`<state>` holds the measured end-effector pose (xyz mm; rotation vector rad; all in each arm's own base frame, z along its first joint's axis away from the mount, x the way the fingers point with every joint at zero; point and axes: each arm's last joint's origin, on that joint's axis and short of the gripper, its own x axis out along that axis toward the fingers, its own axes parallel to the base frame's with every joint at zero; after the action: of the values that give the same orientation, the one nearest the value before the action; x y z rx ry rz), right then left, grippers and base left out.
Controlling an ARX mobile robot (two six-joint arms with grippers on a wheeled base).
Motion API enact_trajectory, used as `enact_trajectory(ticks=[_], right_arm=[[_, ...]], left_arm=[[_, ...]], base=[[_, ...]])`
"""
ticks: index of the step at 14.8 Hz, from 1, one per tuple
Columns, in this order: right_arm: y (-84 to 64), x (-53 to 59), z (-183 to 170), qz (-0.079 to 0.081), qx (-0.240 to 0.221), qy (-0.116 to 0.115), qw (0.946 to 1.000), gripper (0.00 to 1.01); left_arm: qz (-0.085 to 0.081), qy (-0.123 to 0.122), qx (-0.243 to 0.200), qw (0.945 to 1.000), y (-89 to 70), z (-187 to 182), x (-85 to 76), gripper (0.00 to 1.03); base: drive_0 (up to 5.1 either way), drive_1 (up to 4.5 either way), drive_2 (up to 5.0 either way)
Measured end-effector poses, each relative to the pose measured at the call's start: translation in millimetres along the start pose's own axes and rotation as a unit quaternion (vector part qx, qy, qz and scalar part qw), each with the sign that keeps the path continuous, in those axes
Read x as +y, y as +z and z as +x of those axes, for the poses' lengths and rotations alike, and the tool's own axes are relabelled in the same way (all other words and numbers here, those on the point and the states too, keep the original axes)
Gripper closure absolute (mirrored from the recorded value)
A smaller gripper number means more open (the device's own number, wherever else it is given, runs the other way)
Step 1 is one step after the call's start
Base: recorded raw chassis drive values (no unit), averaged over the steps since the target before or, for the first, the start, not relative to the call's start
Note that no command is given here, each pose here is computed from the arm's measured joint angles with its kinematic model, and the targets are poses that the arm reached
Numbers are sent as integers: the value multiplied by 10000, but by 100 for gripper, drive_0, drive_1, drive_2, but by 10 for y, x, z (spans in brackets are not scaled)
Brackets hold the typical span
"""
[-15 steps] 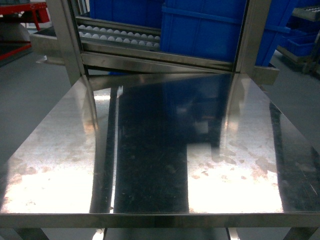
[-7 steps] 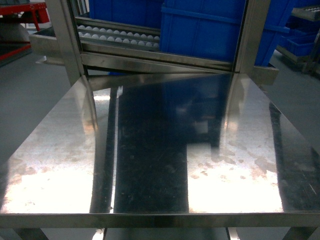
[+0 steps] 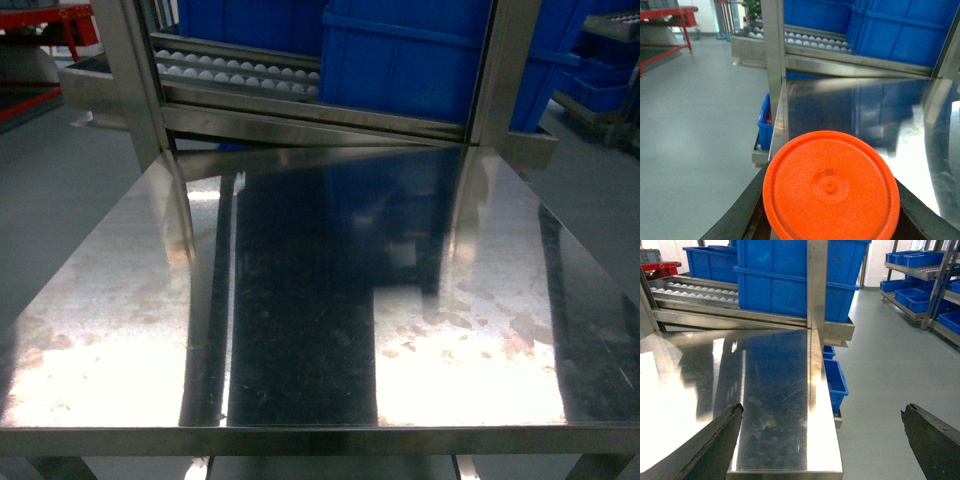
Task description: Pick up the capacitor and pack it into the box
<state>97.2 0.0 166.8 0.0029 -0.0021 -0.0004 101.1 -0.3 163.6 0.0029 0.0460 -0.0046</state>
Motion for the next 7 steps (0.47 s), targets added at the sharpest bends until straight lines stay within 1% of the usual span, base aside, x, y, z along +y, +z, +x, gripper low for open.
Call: enact_trajectory(ticks=[1, 3, 4, 7], right_arm=[[0, 0, 0, -2, 0, 2, 10000, 3], [0, 0, 0, -2, 0, 4, 10000, 3], [-1, 0, 0, -2, 4, 0, 10000, 3], [0, 0, 0, -2, 0, 2, 10000, 3]], left_arm=[[2, 12, -294, 9996, 45, -39, 1, 58], [2, 16, -187, 9998, 24, -38, 1, 58], [0, 16, -244, 9997, 35, -38, 1, 58], [0, 12, -214, 9998, 29, -38, 1, 58]], base=[[0, 0, 0], [0, 0, 0], [0, 0, 0], [0, 0, 0]])
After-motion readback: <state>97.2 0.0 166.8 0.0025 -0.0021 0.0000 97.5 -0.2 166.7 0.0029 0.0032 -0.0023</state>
